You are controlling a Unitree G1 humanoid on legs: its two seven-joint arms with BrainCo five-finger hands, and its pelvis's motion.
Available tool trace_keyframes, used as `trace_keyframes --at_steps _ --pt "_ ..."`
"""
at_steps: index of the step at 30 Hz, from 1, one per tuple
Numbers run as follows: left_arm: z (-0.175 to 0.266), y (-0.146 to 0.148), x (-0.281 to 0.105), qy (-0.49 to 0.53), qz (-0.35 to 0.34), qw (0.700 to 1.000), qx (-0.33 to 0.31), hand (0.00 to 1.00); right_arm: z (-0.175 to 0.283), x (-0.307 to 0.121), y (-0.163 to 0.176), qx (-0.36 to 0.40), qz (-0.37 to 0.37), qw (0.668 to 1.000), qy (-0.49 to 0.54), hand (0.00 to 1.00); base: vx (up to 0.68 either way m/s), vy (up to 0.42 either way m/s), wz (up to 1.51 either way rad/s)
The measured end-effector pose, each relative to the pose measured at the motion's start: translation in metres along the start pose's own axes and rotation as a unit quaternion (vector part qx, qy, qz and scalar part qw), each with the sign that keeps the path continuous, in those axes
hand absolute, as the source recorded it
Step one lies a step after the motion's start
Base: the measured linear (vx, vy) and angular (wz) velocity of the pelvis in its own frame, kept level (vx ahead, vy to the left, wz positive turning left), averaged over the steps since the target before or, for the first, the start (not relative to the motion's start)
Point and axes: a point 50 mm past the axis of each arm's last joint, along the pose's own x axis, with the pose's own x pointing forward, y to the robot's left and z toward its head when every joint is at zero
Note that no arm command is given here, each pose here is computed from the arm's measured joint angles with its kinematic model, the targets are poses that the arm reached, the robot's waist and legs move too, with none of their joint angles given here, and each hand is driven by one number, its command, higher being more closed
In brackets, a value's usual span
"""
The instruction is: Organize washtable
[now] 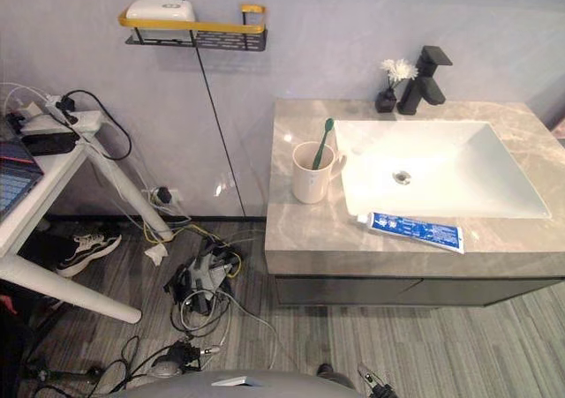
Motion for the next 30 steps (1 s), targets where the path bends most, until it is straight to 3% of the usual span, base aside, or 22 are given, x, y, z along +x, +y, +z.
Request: trace_keyframes --at_steps 7,16,23,30 --pt "0.016 -0.004 0.000 -0.034 -0.003 0.999 -0.042 0.00 0.010 0.001 0.002 -0.038 0.015 0.999 -0.017 0.00 -0.11 -0.066 0.11" --pt "0.005 -0.021 -0.004 -0.013 -0.011 0.994 -0.105 0.00 0.020 0.002 -0.005 -0.056 0.010 0.998 -0.030 0.00 -0.01 0.048 -0.13" --pt "0.000 -0.022 -0.005 -0.004 -0.019 0.996 -0.092 0.00 0.015 0.002 -0.002 -0.089 0.021 0.996 -0.023 0.00 0.16 0.003 -0.15" --pt "0.027 -0.025 -0.002 -0.050 -0.039 0.998 -0.028 0.00 0.019 0.002 0.009 -0.086 0.039 0.995 -0.033 0.00 0.04 0.032 -0.18"
